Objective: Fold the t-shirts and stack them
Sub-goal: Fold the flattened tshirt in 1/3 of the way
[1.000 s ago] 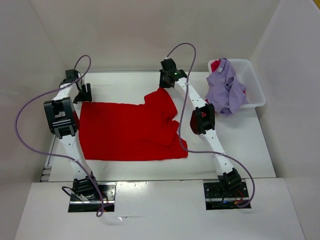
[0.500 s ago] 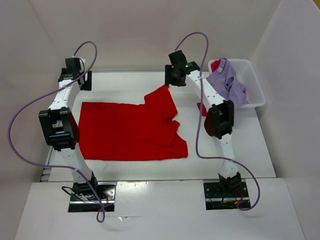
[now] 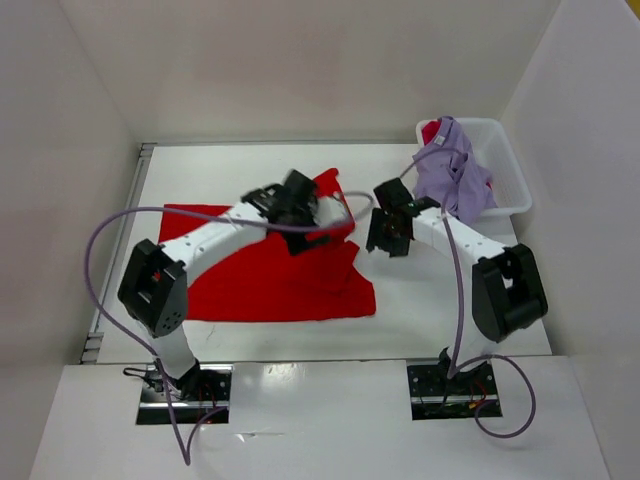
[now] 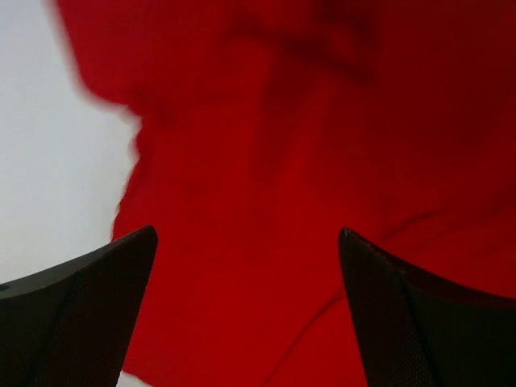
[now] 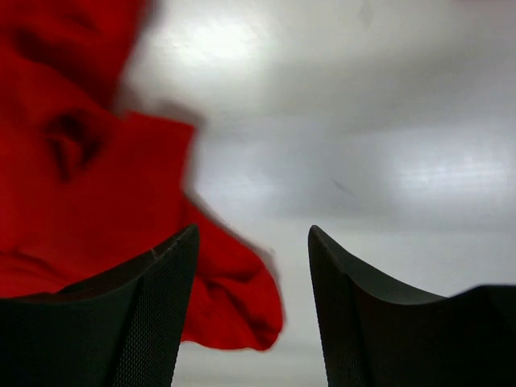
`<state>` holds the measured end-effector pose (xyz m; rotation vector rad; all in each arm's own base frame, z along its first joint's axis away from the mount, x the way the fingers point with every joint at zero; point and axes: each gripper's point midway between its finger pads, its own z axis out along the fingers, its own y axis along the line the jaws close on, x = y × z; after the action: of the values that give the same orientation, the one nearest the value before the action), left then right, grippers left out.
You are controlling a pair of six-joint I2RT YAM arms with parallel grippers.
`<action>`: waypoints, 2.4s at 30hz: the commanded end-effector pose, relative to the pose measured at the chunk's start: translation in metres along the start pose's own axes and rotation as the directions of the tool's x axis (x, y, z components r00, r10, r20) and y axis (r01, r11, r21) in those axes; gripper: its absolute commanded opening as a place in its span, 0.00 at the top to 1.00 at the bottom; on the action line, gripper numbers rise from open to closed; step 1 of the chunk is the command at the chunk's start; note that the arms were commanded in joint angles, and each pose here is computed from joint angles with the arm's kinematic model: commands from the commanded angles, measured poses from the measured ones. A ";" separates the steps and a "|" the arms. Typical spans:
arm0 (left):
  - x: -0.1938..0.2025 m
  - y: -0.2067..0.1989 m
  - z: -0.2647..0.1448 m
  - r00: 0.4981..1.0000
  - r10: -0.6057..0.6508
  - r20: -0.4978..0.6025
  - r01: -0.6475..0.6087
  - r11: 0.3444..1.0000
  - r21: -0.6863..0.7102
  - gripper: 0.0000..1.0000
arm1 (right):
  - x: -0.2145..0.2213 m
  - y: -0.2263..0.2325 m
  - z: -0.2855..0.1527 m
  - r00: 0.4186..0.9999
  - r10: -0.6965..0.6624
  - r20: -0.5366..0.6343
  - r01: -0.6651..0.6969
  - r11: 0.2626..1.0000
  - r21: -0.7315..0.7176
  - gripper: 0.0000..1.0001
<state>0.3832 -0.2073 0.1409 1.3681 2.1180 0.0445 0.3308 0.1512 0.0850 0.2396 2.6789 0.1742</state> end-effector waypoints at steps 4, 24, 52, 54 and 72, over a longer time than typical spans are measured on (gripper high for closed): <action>-0.037 -0.143 0.001 0.946 0.317 0.074 -0.325 0.926 0.193 0.03 | 0.039 -0.018 -0.027 0.969 0.246 0.033 -0.244 0.968 -0.063 0.38; -0.038 -0.215 0.041 0.951 0.288 0.109 -0.308 0.900 0.309 0.20 | 0.007 -0.077 -0.055 0.873 0.439 0.212 -0.433 0.898 -0.077 0.38; -0.059 -0.203 0.044 0.971 0.211 0.114 -0.233 0.942 0.240 0.36 | 0.012 -0.069 -0.050 0.893 0.414 0.176 -0.400 0.910 -0.111 0.40; -0.068 -0.201 0.041 0.972 0.195 0.131 -0.222 0.947 0.232 0.36 | 0.012 -0.069 -0.050 0.893 0.414 0.176 -0.400 0.910 -0.111 0.40; -0.021 -0.205 0.063 0.968 0.251 0.020 -0.248 0.939 0.240 0.36 | 0.015 -0.069 -0.046 0.901 0.404 0.158 -0.392 0.914 -0.102 0.40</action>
<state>0.2502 -0.3419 0.0395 1.7684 1.9873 -0.1354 0.2818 0.0836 0.1071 0.7605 2.4395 0.3456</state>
